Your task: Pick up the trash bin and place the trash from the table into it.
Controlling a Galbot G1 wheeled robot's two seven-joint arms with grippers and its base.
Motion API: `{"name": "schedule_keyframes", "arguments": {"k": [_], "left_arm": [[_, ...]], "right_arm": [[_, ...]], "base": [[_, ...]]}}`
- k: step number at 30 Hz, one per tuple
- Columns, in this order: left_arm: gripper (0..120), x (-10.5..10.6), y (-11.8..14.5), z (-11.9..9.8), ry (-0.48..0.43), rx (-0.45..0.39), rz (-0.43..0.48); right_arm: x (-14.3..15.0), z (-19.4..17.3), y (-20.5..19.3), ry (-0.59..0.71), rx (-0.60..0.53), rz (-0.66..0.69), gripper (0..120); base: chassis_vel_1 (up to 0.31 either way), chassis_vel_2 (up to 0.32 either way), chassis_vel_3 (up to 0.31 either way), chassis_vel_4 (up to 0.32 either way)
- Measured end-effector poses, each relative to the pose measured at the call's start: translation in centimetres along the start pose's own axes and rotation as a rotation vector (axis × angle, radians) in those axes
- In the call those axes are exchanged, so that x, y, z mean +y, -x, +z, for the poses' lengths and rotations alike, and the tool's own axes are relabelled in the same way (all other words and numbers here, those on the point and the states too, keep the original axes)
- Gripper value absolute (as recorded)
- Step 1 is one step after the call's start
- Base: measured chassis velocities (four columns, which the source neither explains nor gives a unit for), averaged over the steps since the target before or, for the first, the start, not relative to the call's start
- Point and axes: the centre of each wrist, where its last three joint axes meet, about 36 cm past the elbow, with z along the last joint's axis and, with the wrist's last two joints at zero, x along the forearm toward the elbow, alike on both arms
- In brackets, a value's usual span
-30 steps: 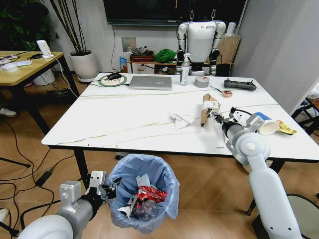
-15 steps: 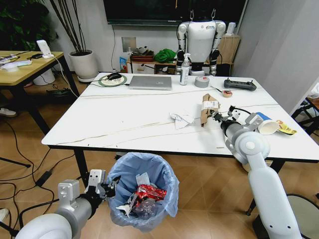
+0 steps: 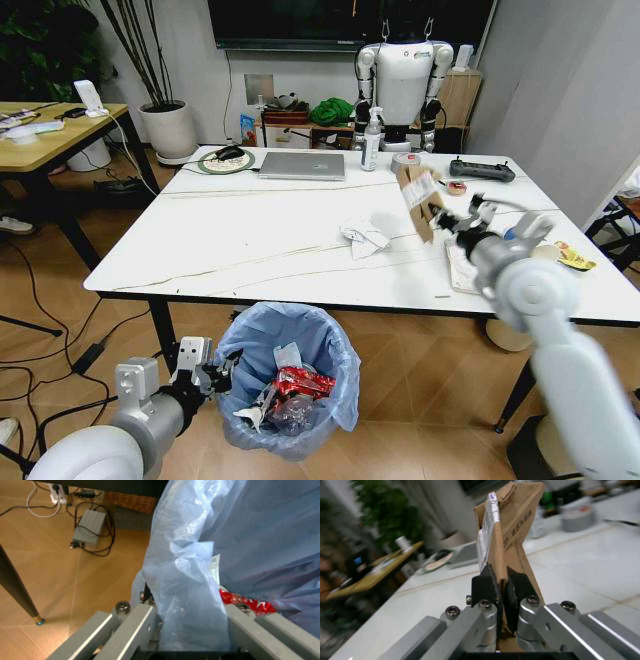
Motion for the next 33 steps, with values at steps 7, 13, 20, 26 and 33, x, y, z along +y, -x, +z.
{"name": "schedule_keyframes", "arguments": {"k": [7,13,20,26,33], "left_arm": [[2,0.1,0.0,-0.1,-0.002,-0.007,0.0],[2,0.1,0.0,-0.2,-0.007,-0.008,-0.004],[2,0.0,0.0,-0.1,-0.042,0.006,-0.029],[2,-0.3,0.2,0.2,-0.068,0.024,-0.046],[2,-0.8,0.4,0.4,-0.079,0.04,-0.077]], "right_arm": [[3.9,-0.5,-4.4,-0.072,0.101,-0.292,0],[5.8,0.7,-6.2,-0.147,0.192,-0.51,0],[7.1,0.0,-7.4,-0.302,0.29,-0.766,0],[7.2,0.7,-7.8,-0.412,0.347,-0.786,0],[6.9,1.7,-7.8,-0.481,0.414,-0.784,0]], "base": [[0.0,0.0,0.0,0.0],[0.0,0.0,0.0,0.0],[0.0,0.0,0.0,0.0],[0.0,0.0,0.0,0.0],[0.0,0.0,0.0,0.0]]}}
